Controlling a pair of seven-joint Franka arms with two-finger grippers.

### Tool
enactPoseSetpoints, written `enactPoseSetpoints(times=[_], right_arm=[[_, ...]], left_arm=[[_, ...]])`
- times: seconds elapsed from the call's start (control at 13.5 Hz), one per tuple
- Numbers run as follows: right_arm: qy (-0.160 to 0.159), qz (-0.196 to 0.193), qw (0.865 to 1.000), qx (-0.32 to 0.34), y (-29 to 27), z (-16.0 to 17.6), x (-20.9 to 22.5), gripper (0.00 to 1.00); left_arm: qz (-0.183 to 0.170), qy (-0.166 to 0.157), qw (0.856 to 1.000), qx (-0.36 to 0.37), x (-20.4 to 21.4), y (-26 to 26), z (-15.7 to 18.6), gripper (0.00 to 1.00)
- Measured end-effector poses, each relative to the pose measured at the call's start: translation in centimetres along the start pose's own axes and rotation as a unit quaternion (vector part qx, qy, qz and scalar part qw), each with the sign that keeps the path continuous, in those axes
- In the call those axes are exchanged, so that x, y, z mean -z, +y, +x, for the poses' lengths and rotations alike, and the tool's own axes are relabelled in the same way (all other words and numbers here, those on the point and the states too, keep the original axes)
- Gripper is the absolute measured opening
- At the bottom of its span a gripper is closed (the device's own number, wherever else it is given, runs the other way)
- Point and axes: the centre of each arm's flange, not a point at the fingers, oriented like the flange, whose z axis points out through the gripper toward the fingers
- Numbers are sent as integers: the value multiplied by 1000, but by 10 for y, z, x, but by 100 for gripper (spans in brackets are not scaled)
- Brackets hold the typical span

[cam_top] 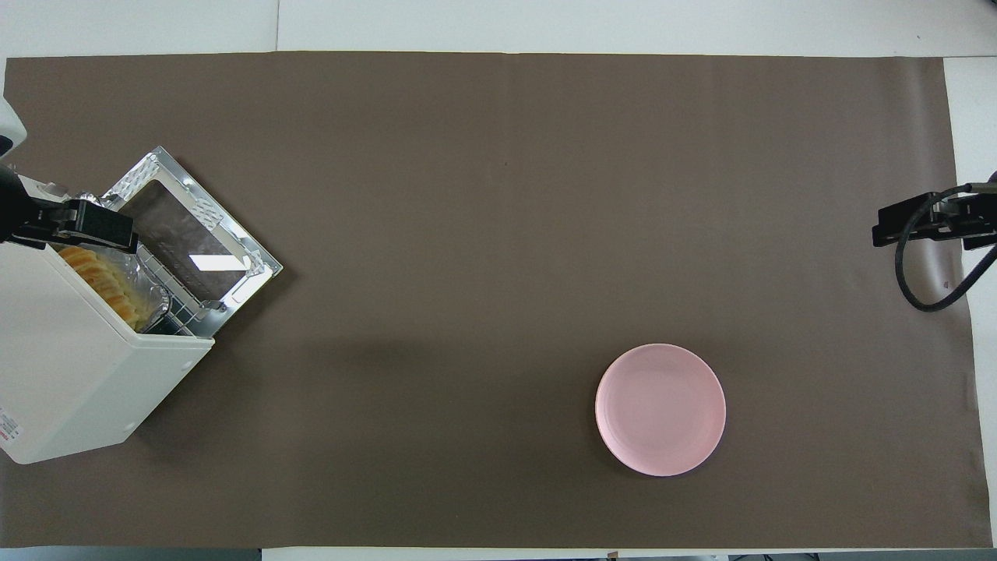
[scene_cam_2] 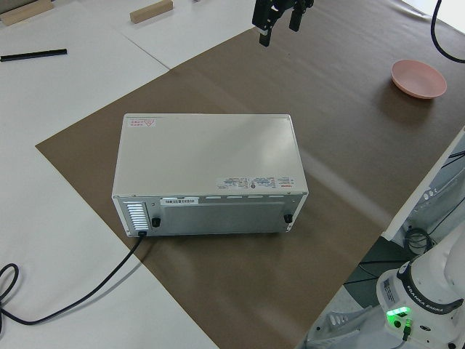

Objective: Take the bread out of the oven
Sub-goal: 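Reach the left gripper into the toaster oven toward the foil tray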

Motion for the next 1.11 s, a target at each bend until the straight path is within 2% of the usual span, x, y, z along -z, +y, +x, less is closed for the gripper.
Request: enactPoseSetpoints(times=[0.67, 0.89, 1.04, 1.11], right_arm=[[-9, 0, 1000, -9, 10, -2, -2, 100], [-12, 0, 1000, -10, 11, -3, -2, 100], [-12, 0, 1000, -10, 11, -3, -2, 100], [-12, 0, 1000, -10, 11, -3, -2, 100]], left_arm=[[0, -6, 1000, 8, -1, 6, -1, 100], [2, -9, 993, 118, -5, 7, 1, 100], [6, -15, 980, 197, -23, 7, 13, 100], [18, -17, 971, 238, -37, 5, 23, 100]])
